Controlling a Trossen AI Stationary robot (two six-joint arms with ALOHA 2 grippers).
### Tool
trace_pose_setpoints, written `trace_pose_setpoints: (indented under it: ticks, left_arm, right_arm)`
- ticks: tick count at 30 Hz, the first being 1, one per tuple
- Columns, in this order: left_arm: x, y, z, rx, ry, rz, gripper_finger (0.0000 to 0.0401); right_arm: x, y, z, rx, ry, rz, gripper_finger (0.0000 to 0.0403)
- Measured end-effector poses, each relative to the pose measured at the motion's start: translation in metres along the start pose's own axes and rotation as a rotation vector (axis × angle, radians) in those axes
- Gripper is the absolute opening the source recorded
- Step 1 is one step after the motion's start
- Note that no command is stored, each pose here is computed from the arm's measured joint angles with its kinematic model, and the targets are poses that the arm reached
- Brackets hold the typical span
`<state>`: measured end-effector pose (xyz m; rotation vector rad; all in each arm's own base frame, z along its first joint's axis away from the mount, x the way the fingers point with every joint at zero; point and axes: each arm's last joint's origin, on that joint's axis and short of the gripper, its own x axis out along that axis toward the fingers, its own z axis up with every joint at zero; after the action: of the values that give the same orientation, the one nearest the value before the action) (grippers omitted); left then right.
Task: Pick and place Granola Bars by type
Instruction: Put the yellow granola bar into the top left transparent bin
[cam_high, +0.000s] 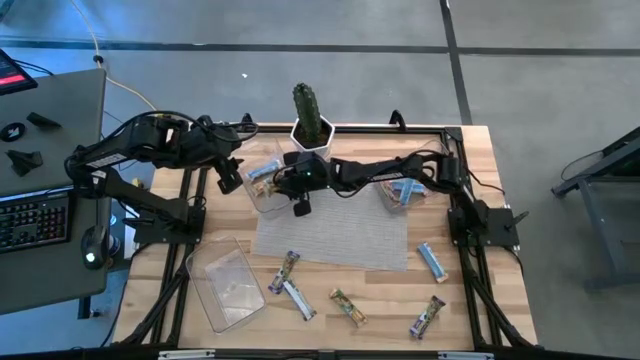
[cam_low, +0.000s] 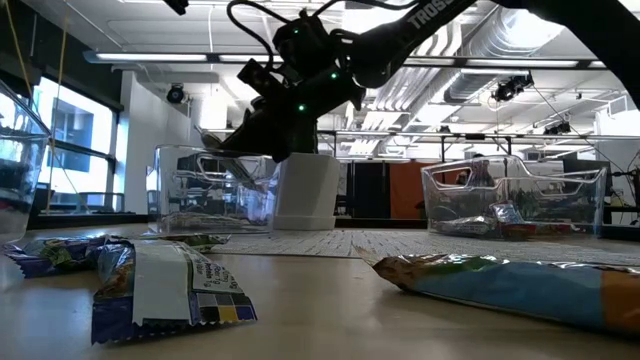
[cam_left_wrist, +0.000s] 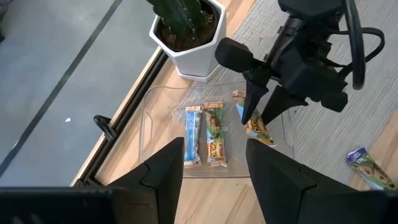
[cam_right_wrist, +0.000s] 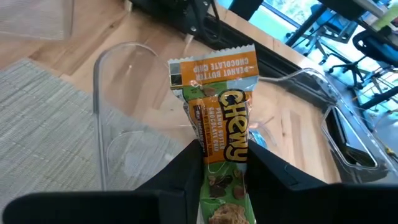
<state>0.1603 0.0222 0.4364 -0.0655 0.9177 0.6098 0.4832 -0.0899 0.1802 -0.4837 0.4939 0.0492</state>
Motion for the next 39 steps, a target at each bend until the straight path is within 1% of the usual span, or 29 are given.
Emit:
trace_pose_setpoints:
  ticks: [9,14,19,22,23,25,29,36,39]
  left_arm:
    - [0.000,0.000,0.000,-0.001,0.001,-0.003,0.0168]
    - [0.000,0.000,0.000,-0.001,0.002,-0.005,0.0168]
    - [0.000,0.000,0.000,0.000,0.006,-0.017,0.0168]
    - [0.000,-0.001,0.000,0.000,0.008,-0.021,0.0168]
    - [0.000,-0.001,-0.001,0.001,0.010,-0.023,0.0168]
    - [0.000,-0.001,-0.001,0.002,0.013,-0.026,0.0168]
    - [0.000,-0.001,-0.001,0.006,0.015,-0.025,0.0168]
    - [0.000,-0.001,-0.001,0.006,0.015,-0.025,0.0168]
    - [0.000,-0.001,-0.001,0.006,0.015,-0.025,0.0168]
  right_arm:
    - [0.000,0.000,-0.001,0.006,0.008,-0.003,0.0095]
    - [0.001,0.000,0.001,-0.010,-0.019,0.004,0.0095]
    - [0.003,0.003,0.011,-0.037,-0.086,-0.072,0.0095]
    - [0.003,0.005,0.014,-0.041,-0.069,-0.141,0.0094]
    - [0.003,0.006,0.014,-0.041,-0.052,-0.144,0.0094]
    - [0.003,0.010,0.013,-0.048,-0.028,-0.139,0.0094]
    - [0.003,0.014,0.018,-0.047,-0.063,-0.123,0.0094]
    - [0.003,0.010,0.018,0.046,-0.127,-0.045,0.0095]
    - [0.002,0.006,0.015,0.075,-0.111,-0.067,0.0105]
